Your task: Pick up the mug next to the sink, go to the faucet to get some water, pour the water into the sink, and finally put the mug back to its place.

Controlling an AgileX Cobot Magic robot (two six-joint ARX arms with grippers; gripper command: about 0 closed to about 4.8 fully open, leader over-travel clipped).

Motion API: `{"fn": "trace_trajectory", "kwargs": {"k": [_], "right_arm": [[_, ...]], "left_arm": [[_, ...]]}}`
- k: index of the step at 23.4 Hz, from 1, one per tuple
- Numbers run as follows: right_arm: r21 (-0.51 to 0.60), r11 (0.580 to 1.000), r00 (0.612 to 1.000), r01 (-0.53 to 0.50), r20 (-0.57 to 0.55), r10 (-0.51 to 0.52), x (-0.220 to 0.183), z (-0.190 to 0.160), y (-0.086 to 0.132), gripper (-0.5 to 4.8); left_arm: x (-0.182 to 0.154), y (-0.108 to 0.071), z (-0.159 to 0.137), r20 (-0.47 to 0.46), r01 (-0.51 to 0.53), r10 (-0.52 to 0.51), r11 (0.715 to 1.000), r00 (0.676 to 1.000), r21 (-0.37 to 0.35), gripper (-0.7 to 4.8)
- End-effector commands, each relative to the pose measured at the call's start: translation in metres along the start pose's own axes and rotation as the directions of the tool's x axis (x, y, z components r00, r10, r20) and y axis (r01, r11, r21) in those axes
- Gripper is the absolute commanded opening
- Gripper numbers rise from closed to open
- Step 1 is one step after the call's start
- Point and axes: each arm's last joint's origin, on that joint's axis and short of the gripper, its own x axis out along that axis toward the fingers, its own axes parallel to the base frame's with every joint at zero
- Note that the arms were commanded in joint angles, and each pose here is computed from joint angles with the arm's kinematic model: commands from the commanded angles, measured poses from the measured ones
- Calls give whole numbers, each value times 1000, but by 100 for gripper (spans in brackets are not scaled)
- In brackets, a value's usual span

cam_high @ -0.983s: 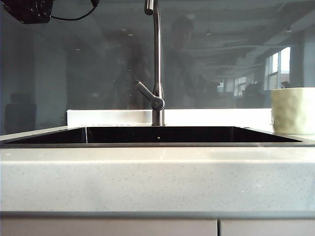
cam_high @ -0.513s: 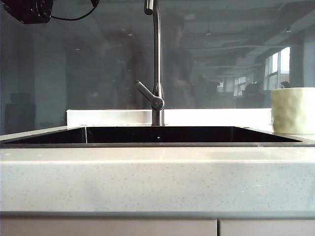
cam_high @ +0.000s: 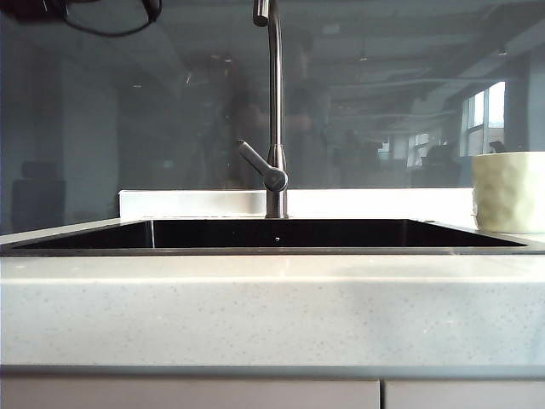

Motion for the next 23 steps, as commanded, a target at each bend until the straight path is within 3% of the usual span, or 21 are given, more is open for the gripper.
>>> {"fn": "trace_trajectory", "kwargs": {"k": [1, 2, 3, 4, 5, 6, 7, 8, 10, 11, 12, 13, 14, 15, 18, 19, 20, 23], "right_arm": [[-2, 1000, 1000, -3, 15, 3, 0, 1, 0, -1], [-2, 1000, 1000, -3, 16, 3, 0, 1, 0, -1], [-2, 1000, 1000, -2, 16, 2, 0, 1, 0, -1], [-2, 1000, 1000, -3, 16, 3, 0, 1, 0, -1], [-2, 1000, 1000, -3, 16, 3, 0, 1, 0, -1], [-2, 1000, 1000, -3, 15, 3, 0, 1, 0, -1], [-2, 1000, 1000, -3, 16, 3, 0, 1, 0, -1], [-2, 1000, 1000, -3, 16, 3, 0, 1, 0, -1], [-2, 1000, 1000, -2, 16, 2, 0, 1, 0, -1], [-2, 1000, 1000, -3, 16, 3, 0, 1, 0, -1], [-2, 1000, 1000, -4, 15, 4, 0, 1, 0, -1], [-2, 1000, 1000, -3, 15, 3, 0, 1, 0, -1], [-2, 1000, 1000, -3, 15, 3, 0, 1, 0, -1], [-2, 1000, 1000, -4, 15, 4, 0, 1, 0, -1], [-2, 1000, 1000, -3, 15, 3, 0, 1, 0, -1], [-1, 1000, 1000, -4, 15, 4, 0, 1, 0, -1], [-1, 1000, 1000, -3, 14, 3, 0, 1, 0, -1], [-2, 1000, 1000, -3, 15, 3, 0, 1, 0, -1]], "left_arm": [[-1, -45, 2, 56, -337, 333, 923, 941, 183, -5], [-5, -65, -2, 29, -538, 543, 822, 839, 186, -5], [-6, -82, -4, 2, -665, 678, 720, 735, 201, -5], [-5, -110, -5, -1, -758, 786, 596, 618, 266, -5], [-6, -127, -6, 15, -763, 800, 566, 599, 313, -5], [-9, -155, -11, 51, -747, 793, 548, 608, 376, -5], [-12, -167, -14, 70, -748, 792, 538, 606, 388, -5], [-19, -190, -23, 113, -764, 800, 505, 589, 401, -5], [-38, -233, -57, 211, -800, 803, 452, 558, 395, -5], [-43, -246, -78, 252, -812, 798, 433, 547, 391, -5], [-46, -252, -92, 276, -826, 803, 412, 529, 384, -5], [-54, -258, -118, 312, -868, 831, 347, 460, 355, -5], [-57, -260, -130, 322, -882, 842, 323, 433, 342, -5], [-64, -263, -163, 337, -902, 855, 293, 396, 316, -5], [-74, -266, -216, 376, -929, 859, 258, 346, 264, -5], [-79, -267, -241, 411, -946, 859, 225, 305, 231, -5], [-81, -267, -252, 426, -953, 858, 210, 288, 220, -5], [-86, -265, -284, 465, -960, 845, 187, 265, 208, -5]]}}
